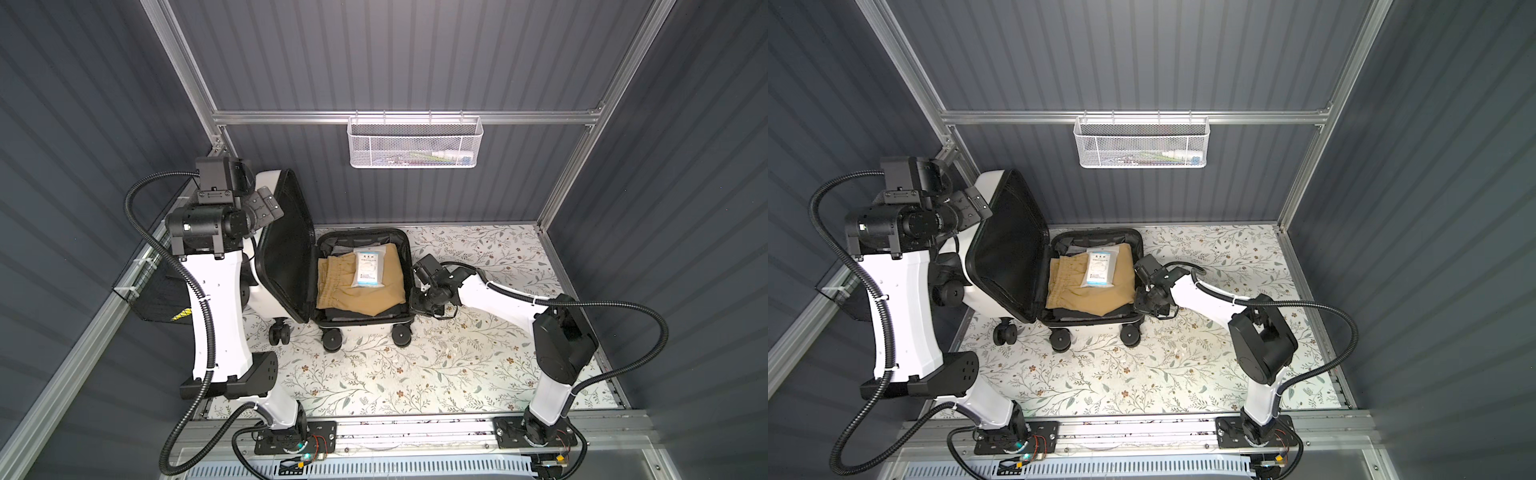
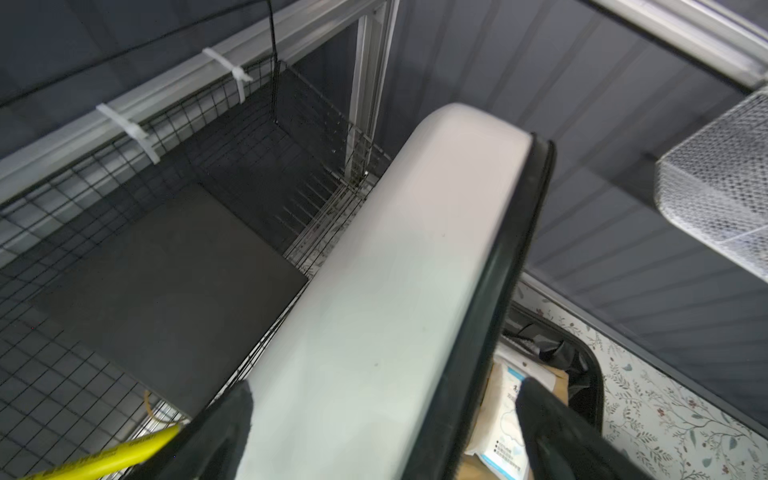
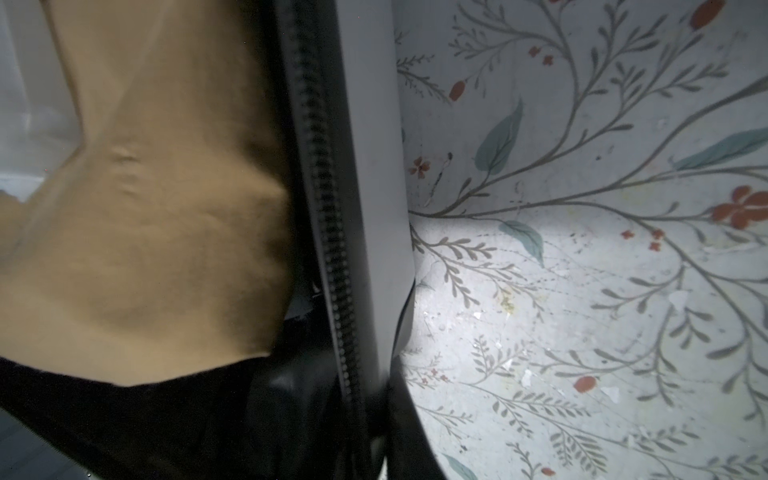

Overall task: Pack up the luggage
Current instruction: 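Swing the lid onto the base with the left gripper while right holds base, then release the closed suitcase and move both grippers to its side edges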

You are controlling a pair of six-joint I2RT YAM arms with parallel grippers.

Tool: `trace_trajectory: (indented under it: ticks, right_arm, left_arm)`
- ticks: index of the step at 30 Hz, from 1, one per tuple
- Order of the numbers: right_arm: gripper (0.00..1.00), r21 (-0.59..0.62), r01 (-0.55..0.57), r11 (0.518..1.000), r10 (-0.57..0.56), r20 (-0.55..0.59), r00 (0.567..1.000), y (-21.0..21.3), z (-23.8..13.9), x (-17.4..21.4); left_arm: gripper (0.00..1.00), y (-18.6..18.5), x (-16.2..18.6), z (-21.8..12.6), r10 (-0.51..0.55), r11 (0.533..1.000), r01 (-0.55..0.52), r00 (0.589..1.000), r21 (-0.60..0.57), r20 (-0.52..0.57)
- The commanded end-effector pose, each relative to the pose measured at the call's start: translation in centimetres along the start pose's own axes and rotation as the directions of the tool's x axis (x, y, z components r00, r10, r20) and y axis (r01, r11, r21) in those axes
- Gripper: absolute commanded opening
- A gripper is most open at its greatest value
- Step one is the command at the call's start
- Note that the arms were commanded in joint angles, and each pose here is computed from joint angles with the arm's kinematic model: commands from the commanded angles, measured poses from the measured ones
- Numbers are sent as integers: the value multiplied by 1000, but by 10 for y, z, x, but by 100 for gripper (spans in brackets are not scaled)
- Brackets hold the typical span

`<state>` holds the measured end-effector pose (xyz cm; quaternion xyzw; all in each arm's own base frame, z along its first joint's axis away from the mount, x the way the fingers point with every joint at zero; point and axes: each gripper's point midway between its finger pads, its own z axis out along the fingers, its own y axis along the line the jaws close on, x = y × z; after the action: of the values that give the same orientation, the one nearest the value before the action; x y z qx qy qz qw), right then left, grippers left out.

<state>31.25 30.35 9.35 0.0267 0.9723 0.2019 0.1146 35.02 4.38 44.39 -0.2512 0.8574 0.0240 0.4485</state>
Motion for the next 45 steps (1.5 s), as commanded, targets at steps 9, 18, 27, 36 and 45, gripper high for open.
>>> trace_trajectory:
  ticks: [9, 18, 27, 36, 45]
  right_arm:
    - [0, -298, 207, 932, -201, 53, 978, 78, -6, 2]
    - [0, -297, 200, 934, -194, 49, 980, 77, -5, 1]
    - [0, -298, 194, 935, -188, 47, 981, 77, -7, 2]
    - [0, -286, 183, 941, -180, 36, 983, 73, -6, 2]
    - [58, -282, 42, 959, -19, 86, 996, 0, -57, -16]
  left_arm:
    - [100, -16, 37, 1, 12, 990, 2, 995, 143, -95]
    - [100, -83, 49, -26, 9, 890, 62, 988, 451, -153]
    - [99, -159, 87, -38, 110, 816, 21, 976, 578, -191]
    - [100, -230, 102, -72, 176, 691, -9, 972, 723, -156]
    - [100, -209, 78, -79, 139, 743, -51, 987, 667, -80]
